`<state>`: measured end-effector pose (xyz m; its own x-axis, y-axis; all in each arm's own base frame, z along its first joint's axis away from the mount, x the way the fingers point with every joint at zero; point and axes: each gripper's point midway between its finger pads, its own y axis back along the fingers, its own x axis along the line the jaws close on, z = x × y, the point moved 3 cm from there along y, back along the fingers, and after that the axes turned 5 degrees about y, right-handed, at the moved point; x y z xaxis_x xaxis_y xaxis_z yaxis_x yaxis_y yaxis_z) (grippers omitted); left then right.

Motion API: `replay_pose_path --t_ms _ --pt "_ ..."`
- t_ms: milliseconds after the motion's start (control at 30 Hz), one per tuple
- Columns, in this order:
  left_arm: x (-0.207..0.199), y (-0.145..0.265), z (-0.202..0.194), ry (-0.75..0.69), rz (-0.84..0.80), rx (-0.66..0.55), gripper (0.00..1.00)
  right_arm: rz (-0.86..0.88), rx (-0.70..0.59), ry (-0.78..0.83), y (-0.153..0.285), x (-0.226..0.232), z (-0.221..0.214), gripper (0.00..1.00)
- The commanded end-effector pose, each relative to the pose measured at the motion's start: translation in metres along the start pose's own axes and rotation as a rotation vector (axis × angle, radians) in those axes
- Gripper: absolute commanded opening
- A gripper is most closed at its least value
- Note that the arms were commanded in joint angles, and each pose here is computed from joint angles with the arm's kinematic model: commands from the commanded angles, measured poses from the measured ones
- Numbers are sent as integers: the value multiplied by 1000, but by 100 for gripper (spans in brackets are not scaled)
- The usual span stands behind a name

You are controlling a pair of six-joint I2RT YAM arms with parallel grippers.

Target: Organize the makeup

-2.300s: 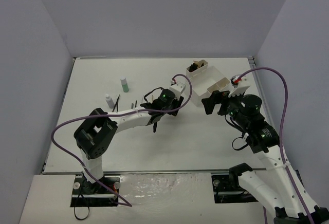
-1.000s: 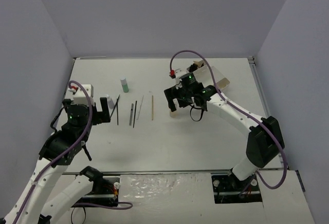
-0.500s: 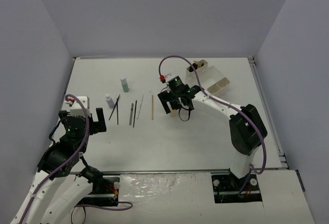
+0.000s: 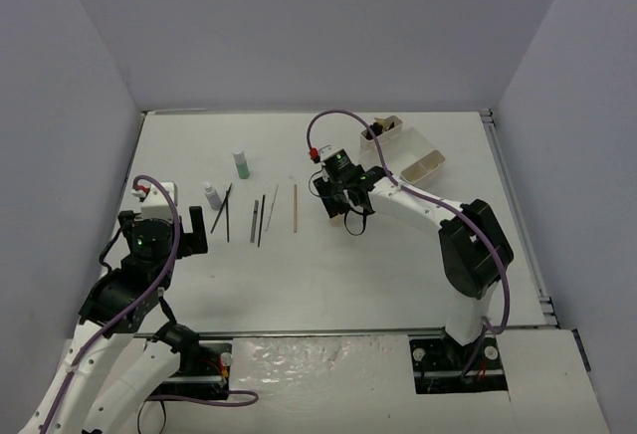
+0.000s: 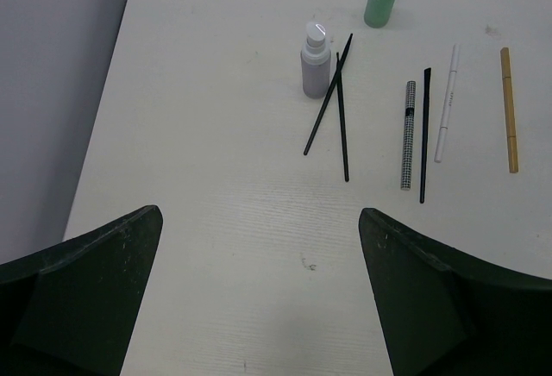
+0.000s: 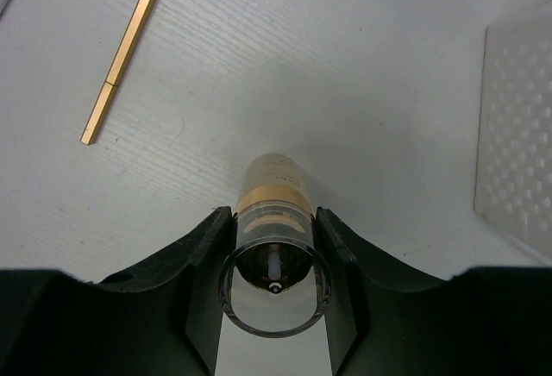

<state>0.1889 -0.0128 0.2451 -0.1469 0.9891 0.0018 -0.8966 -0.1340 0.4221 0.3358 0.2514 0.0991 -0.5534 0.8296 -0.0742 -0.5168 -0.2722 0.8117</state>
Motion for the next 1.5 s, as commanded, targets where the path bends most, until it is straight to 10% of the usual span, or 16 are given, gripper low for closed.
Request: replay_pose_path --t_ms 0,633,1467 --pt "-3 0 15 17 -12 -46 97 -31 -108 -23 19 -6 33 1" --pt "-5 -1 14 17 -30 -37 97 -215 -391 -334 127 -179 132 0" --pt "-8 1 16 26 -68 -48 97 -330 -143 -395 29 -276 89 0"
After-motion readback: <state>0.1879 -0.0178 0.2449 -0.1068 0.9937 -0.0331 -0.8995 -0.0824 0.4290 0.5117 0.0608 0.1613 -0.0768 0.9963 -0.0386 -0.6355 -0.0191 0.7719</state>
